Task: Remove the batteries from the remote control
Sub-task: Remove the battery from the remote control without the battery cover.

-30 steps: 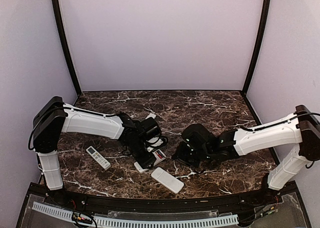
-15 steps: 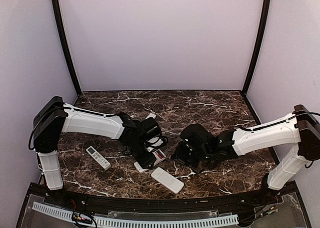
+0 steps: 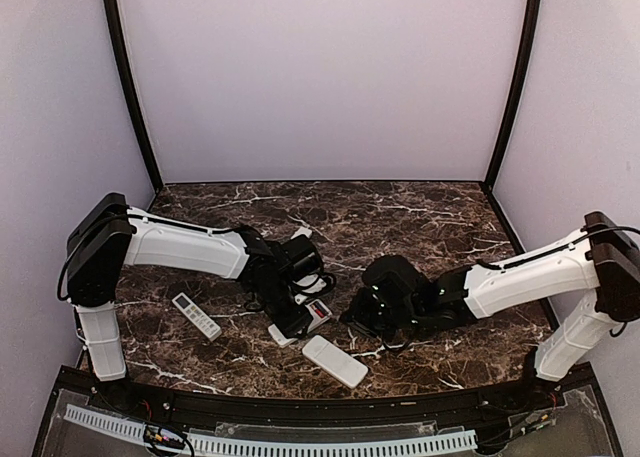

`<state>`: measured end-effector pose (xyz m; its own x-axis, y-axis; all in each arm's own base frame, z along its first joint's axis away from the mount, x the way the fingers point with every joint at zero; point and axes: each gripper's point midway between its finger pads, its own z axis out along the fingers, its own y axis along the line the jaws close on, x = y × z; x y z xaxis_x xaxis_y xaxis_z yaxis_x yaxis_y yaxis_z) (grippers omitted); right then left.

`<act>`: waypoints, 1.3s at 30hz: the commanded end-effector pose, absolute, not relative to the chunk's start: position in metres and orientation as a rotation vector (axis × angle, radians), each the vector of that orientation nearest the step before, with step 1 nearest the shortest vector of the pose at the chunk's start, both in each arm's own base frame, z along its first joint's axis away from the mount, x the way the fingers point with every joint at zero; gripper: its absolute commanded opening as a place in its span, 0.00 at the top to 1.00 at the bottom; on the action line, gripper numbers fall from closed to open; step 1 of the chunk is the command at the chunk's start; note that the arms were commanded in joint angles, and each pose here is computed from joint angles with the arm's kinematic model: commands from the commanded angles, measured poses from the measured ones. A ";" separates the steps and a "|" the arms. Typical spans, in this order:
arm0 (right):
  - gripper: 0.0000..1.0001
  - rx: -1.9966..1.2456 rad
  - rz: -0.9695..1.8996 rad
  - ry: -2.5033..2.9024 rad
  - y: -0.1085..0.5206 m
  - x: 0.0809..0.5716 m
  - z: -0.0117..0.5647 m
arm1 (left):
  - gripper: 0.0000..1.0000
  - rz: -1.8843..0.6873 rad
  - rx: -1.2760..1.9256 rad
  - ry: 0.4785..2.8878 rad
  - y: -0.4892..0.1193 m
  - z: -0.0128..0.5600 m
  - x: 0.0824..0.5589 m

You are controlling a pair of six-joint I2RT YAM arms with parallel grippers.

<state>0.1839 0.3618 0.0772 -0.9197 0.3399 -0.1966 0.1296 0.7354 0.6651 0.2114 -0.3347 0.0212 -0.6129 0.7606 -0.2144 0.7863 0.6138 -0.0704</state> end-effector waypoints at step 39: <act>1.00 0.317 1.375 2.251 0.395 0.208 0.144 | 0.89 -0.238 1.332 2.683 -0.342 0.006 0.209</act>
